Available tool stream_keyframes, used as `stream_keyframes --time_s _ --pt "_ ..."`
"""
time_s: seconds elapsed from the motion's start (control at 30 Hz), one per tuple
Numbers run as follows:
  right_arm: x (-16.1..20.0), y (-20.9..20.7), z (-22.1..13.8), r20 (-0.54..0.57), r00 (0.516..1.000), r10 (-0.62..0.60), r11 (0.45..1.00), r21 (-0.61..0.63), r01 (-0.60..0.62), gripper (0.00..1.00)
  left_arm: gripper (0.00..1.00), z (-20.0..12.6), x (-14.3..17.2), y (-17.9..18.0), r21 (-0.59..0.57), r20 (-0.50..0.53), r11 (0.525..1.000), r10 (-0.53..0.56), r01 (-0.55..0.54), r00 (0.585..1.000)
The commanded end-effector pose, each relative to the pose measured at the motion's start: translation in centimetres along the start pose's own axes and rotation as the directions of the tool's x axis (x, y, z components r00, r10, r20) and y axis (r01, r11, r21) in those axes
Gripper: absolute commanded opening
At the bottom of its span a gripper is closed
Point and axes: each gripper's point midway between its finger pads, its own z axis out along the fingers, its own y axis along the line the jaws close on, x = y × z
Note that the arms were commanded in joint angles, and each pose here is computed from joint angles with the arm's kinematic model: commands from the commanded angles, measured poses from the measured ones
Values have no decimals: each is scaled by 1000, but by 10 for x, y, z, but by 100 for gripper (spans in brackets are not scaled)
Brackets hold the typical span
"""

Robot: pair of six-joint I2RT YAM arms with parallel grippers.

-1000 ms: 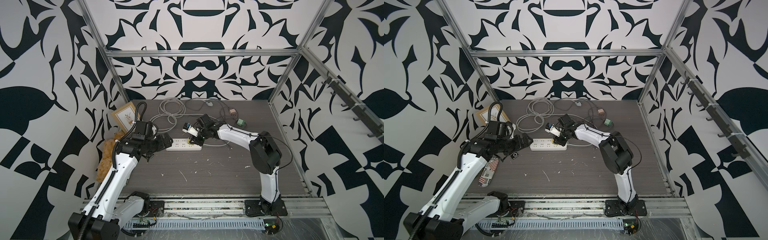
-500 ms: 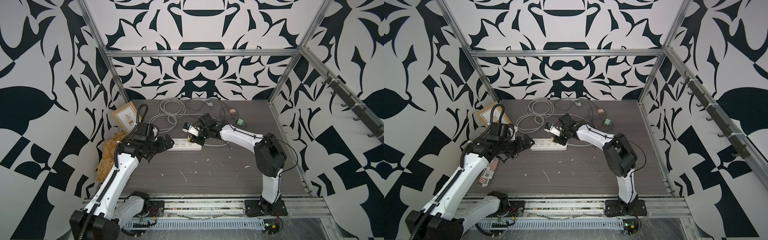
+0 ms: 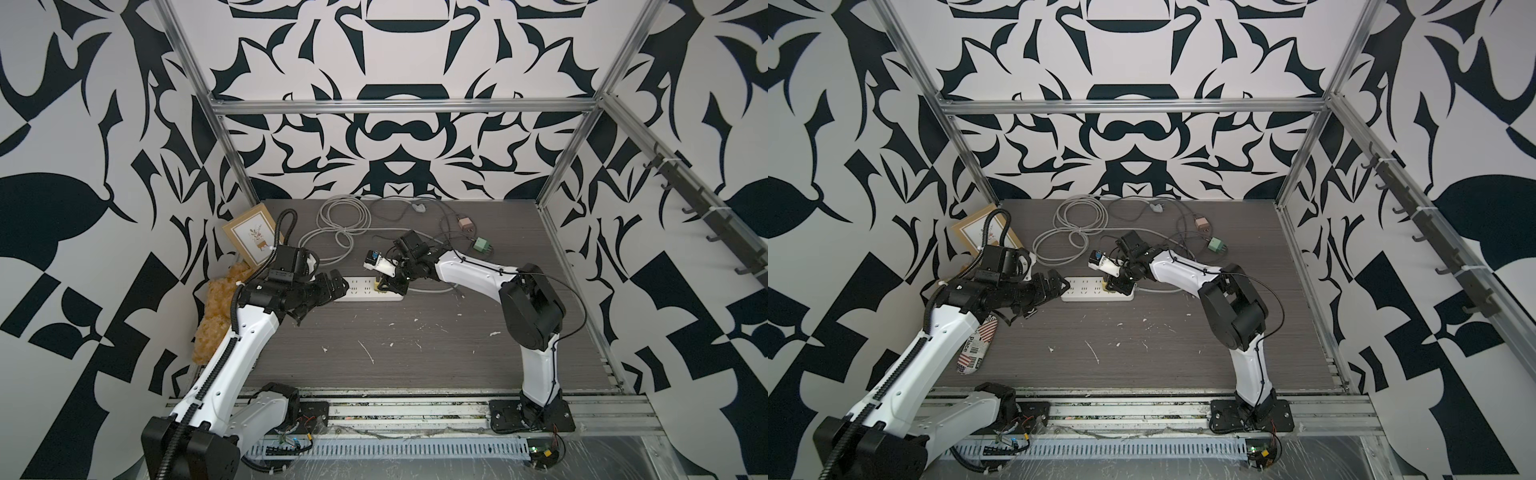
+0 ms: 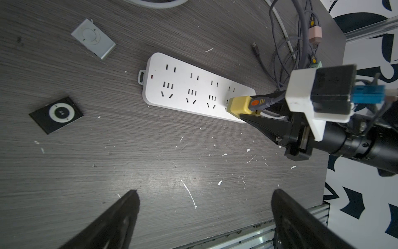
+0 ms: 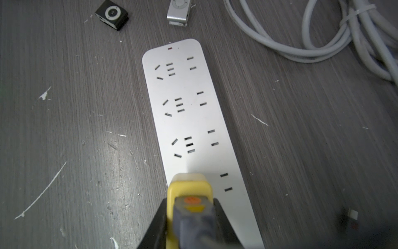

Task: Charge mp3
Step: Insert the plug into the socket.

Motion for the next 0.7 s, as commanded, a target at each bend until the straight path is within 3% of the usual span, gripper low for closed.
stream_keyframes --time_s 0.0,0.67 --pt "-20 2 -6 54 998 -35 999 -10 35 0 100 3 5 8 -26 -18 1000 -16 15 1000" --pt "-21 -15 -3 28 995 -98 993 68 96 0 99 6 1 6 -26 -16 1000 1 -1 1000"
